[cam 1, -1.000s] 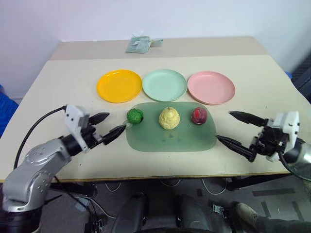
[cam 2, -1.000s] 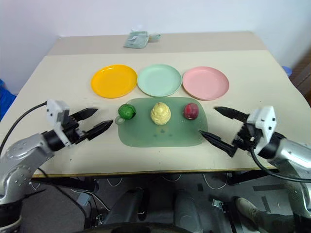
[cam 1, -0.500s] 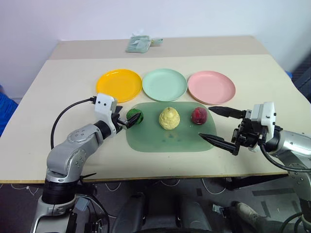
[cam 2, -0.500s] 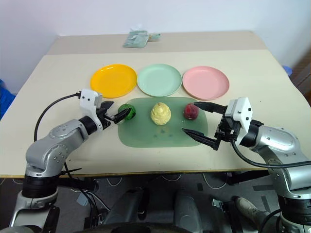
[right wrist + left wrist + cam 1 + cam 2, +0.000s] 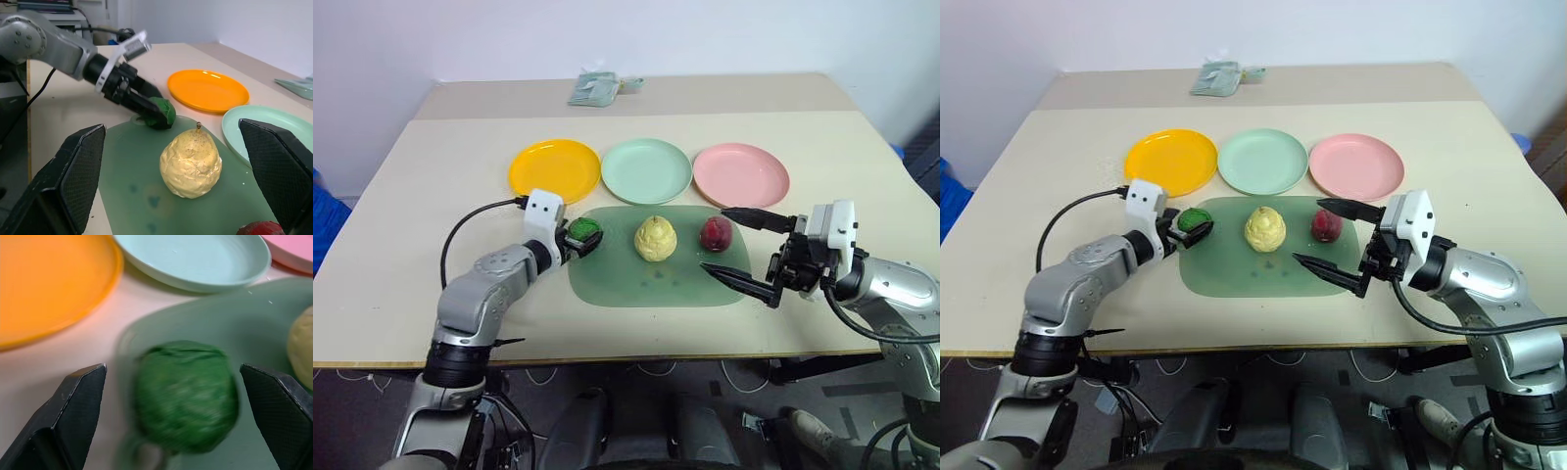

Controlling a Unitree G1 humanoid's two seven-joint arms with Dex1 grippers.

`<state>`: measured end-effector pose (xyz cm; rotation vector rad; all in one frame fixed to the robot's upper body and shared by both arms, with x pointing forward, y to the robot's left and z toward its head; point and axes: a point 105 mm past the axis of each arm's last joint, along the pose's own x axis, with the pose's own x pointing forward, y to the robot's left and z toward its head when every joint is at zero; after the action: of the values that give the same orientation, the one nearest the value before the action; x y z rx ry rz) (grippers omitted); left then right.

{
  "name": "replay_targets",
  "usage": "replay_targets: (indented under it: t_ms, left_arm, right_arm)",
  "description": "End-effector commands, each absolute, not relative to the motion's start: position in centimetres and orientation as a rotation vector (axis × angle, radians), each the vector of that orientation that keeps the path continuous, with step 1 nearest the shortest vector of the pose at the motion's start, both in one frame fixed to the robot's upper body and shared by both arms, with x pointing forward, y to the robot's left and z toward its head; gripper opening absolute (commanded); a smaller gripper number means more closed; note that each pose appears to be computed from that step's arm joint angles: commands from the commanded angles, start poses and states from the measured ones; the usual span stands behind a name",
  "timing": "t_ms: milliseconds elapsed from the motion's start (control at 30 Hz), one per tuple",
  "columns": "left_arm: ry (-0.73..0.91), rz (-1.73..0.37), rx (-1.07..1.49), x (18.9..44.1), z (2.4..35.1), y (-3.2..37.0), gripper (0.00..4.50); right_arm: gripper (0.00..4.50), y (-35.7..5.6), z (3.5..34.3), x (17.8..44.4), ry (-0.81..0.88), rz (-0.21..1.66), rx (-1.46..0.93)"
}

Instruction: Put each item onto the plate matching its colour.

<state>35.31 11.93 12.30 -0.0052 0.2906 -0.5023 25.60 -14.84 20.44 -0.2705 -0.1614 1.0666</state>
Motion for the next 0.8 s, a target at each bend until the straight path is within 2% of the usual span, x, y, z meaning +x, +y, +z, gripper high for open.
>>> replay_targets:
  t_ms: [33,133,267,400,567,733,800]
  left_arm:
    - [0.266,-0.523,0.01,35.5,13.1,11.2,3.12]
    - [0.271,-0.527,0.018,35.4,13.0,11.2,1.72]
    - [0.251,-0.508,0.013,35.7,13.6,11.4,1.72]
    - [0.169,-0.467,-0.029,37.0,15.9,11.3,1.72]
    - [0.094,-0.433,-0.066,40.9,18.6,9.5,1.72]
    - [0.089,-0.432,-0.047,45.4,19.3,6.9,1.72]
    - [0.097,-0.428,-0.028,46.5,19.1,6.3,1.72]
  right_arm:
    - [4.5,-14.3,21.6,25.0,-0.216,1.078,-0.288]
    - [4.5,-14.3,21.6,24.9,-0.217,1.069,-0.289]
    - [4.5,-14.4,21.6,24.9,-0.217,1.056,-0.292]
    - [4.5,-14.4,21.7,25.0,-0.226,1.04,-0.292]
    - [4.5,-14.6,22.5,26.2,-0.268,0.984,-0.294]
    - [4.5,-14.7,23.2,27.5,-0.306,0.927,-0.309]
    - [4.5,-14.7,23.4,28.0,-0.318,0.904,-0.306]
